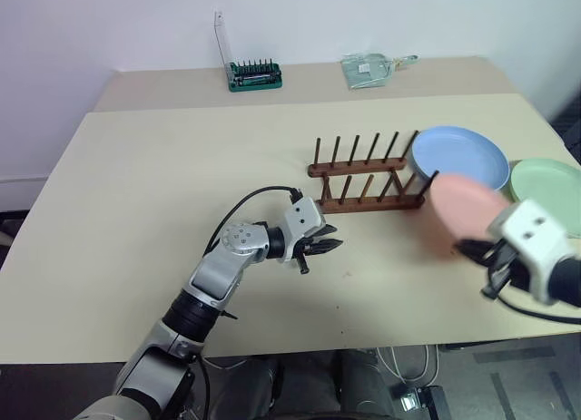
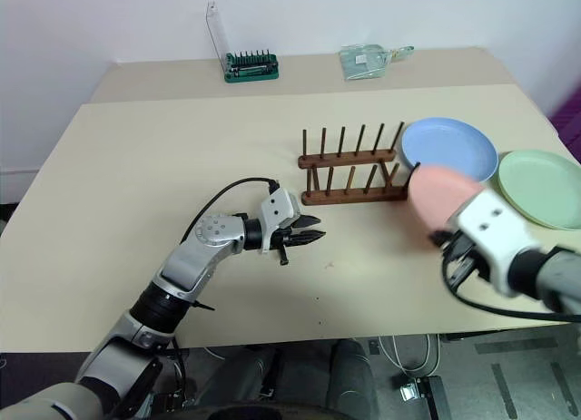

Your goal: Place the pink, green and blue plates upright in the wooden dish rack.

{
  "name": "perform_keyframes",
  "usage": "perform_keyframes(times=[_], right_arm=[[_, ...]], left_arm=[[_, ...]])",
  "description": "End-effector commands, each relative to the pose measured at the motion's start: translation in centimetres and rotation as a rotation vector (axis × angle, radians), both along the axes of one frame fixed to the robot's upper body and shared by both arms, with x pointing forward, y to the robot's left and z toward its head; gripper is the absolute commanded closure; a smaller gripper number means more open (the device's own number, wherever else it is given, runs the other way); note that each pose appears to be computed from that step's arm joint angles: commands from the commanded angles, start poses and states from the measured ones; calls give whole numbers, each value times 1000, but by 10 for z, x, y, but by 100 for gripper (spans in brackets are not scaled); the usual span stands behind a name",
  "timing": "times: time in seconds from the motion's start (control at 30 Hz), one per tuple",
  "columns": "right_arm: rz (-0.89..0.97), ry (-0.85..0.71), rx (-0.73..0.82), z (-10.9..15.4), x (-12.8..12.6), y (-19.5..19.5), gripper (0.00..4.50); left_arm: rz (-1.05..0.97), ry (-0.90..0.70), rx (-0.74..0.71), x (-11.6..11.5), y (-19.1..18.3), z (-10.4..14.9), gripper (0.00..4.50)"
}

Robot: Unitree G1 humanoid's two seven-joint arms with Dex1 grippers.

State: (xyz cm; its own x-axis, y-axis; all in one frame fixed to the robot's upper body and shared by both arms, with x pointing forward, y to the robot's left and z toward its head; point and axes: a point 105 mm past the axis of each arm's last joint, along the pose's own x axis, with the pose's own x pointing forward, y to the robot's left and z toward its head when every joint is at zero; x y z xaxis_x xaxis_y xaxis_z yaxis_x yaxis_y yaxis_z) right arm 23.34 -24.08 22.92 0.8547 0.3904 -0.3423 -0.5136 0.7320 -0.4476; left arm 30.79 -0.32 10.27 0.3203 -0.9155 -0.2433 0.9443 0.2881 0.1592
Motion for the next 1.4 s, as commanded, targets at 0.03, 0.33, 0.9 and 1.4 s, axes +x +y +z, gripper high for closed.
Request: perform_keyframes(times=[0.03, 0.33, 0.9, 1.4], right_arm=[[13, -179, 101, 51, 4, -2, 447], [430, -205, 527, 92, 11, 53, 447], [531, 40, 866, 84, 64, 23, 447], [333, 148, 1155, 57, 103, -13, 447]], left_arm=[[-23, -33, -37, -4, -3, 13, 321], [-35, -37, -34, -2, -6, 14, 321], [-18, -37, -42, -6, 0, 15, 321], [-20, -36, -37, -7, 2, 17, 321]])
